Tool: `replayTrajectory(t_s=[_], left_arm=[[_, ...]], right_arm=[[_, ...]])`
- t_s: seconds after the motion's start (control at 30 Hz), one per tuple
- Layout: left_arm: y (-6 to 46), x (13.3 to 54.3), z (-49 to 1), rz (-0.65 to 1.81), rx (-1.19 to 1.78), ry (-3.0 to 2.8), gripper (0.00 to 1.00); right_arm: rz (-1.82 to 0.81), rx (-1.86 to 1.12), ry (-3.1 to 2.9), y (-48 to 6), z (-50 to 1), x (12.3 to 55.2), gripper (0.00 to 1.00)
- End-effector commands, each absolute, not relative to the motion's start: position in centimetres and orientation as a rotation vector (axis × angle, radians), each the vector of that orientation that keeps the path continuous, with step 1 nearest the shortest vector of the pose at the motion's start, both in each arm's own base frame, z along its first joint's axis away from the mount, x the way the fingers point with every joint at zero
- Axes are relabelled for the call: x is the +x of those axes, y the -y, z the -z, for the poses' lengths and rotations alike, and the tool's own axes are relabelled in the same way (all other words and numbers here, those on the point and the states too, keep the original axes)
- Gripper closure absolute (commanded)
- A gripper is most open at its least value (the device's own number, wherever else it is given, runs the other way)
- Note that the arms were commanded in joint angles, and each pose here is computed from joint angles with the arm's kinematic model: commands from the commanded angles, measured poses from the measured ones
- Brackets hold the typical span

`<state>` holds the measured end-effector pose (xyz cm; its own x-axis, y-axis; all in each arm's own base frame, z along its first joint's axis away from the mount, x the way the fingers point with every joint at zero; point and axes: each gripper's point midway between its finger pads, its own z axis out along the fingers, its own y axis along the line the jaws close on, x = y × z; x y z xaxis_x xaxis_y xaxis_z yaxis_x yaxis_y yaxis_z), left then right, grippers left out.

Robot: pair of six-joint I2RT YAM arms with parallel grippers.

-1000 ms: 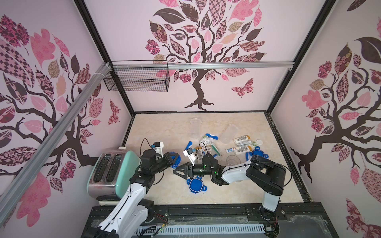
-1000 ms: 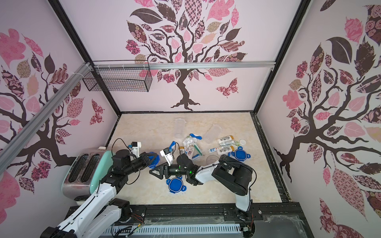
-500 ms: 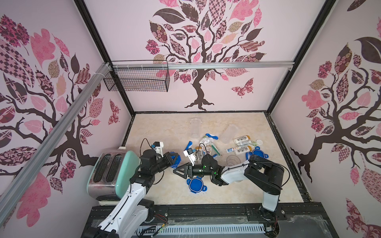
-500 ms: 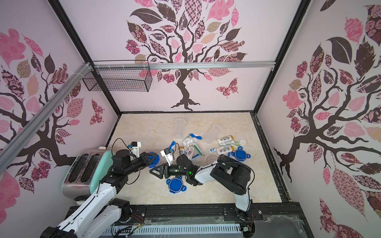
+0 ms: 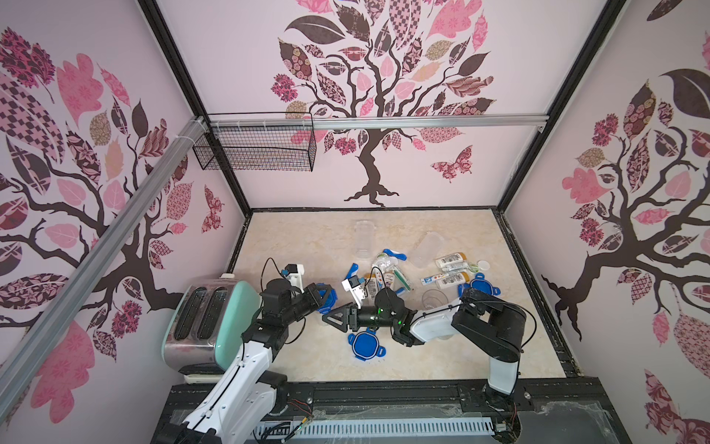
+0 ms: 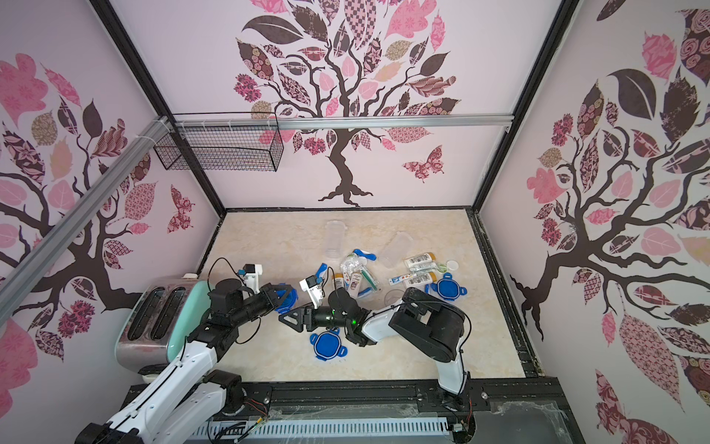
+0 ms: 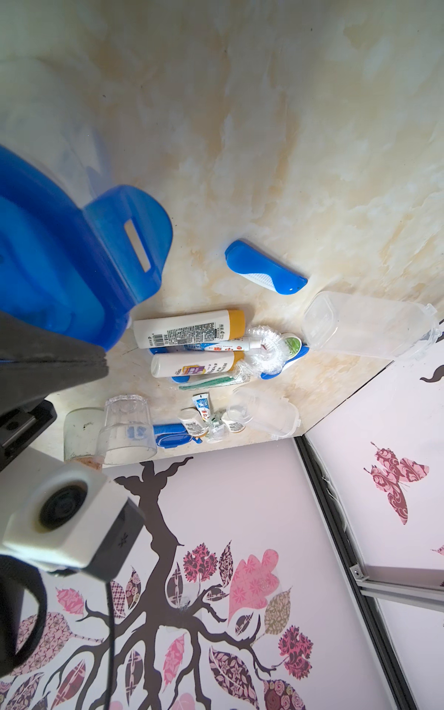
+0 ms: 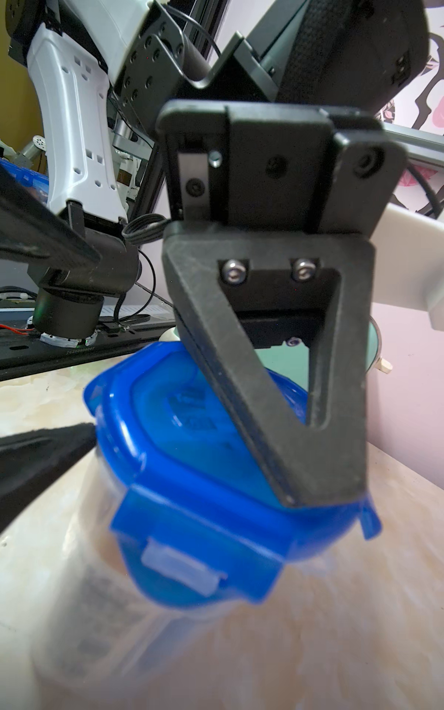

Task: Take out toiletry kits
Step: Unfasten the latch on the container.

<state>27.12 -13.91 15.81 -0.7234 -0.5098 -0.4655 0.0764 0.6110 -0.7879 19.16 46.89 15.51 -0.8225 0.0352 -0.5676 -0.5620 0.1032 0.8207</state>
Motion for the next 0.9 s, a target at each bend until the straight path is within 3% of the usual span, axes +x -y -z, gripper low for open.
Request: replayTrajectory(t_s=[0.0, 0.33, 0.87], left_arm=[[11.8, 24.6, -8.8, 0.919, -0.482, -2.380, 1.00], [11.9, 24.6, -8.7, 0.919, -0.481, -2.382, 1.00], [11.8, 24.5, -8.0, 0.913, -0.488, -2.390, 1.00]], right_arm=[[-1.797, -0.512, -1.880, -47.7, -17.1, 19.4, 0.33], [-1.842, -0.546, -1.815, -47.8, -18.2, 19.0, 0.33], [-1.803, -0.881, -1.465, -47.6, -20.2, 16.3, 0.34]])
